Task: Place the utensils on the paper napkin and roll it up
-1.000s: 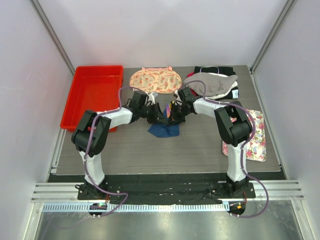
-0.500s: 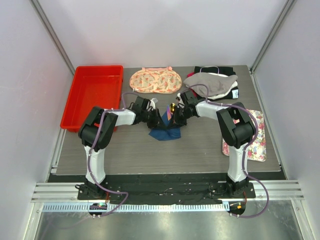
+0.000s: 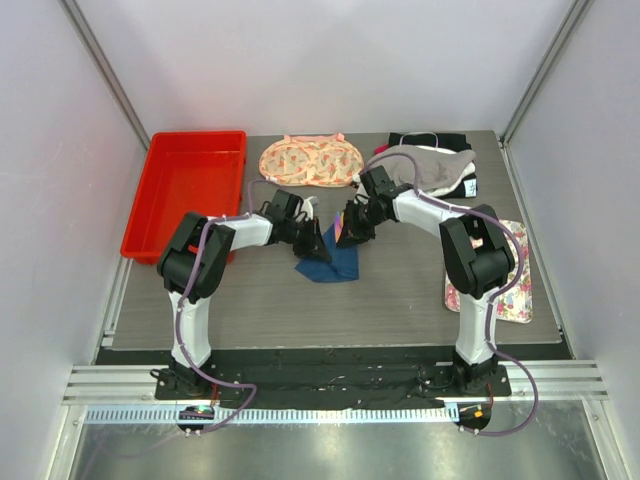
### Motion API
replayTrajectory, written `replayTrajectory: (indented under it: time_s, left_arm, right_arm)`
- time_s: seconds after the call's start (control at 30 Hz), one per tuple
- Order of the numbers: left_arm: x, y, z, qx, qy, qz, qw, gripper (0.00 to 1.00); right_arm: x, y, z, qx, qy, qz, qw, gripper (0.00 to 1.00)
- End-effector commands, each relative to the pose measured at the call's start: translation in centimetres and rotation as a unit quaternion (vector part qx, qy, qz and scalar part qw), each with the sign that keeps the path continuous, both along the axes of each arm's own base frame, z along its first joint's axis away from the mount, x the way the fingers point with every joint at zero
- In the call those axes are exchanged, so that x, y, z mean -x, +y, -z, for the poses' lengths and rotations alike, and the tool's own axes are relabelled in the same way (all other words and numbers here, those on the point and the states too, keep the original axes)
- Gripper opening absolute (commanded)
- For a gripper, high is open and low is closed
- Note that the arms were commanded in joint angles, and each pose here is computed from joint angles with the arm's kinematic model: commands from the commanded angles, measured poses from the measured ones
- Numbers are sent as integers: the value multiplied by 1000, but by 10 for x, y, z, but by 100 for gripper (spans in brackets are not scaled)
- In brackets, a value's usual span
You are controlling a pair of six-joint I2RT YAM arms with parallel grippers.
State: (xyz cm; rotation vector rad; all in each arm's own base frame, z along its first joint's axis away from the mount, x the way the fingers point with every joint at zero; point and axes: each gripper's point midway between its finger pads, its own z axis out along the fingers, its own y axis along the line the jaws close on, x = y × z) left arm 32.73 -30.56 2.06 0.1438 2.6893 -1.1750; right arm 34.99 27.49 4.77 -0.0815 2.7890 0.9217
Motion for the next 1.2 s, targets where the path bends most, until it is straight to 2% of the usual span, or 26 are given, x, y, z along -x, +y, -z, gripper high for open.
replayTrajectory:
  time_s: [0.0, 0.33, 0.53, 0.7, 1.0, 1.17]
  left_arm:
    - [13, 25, 35, -74, 31, -5, 997, 3]
    - [14, 25, 35, -73, 30, -5, 997, 2]
    - [14, 26, 37, -76, 31, -6, 997, 2]
    - [12, 27, 30, -65, 27, -12, 997, 3]
    - [1, 4, -34, 35, -44, 8, 998, 18]
    - [7, -11, -60, 72, -65, 16, 995, 21]
  right_arm:
    - [-4, -6, -25, 29, -47, -23, 998, 11]
    - [5, 4, 1, 67, -45, -52, 995, 5]
    - [6, -13, 31, 120, -39, -45, 991, 1]
    - [21, -32, 62, 167, -5, -46, 985, 1]
    - [44, -34, 84, 163, 45, -50, 984, 1]
    - [52, -33, 94, 160, 68, -46, 984, 1]
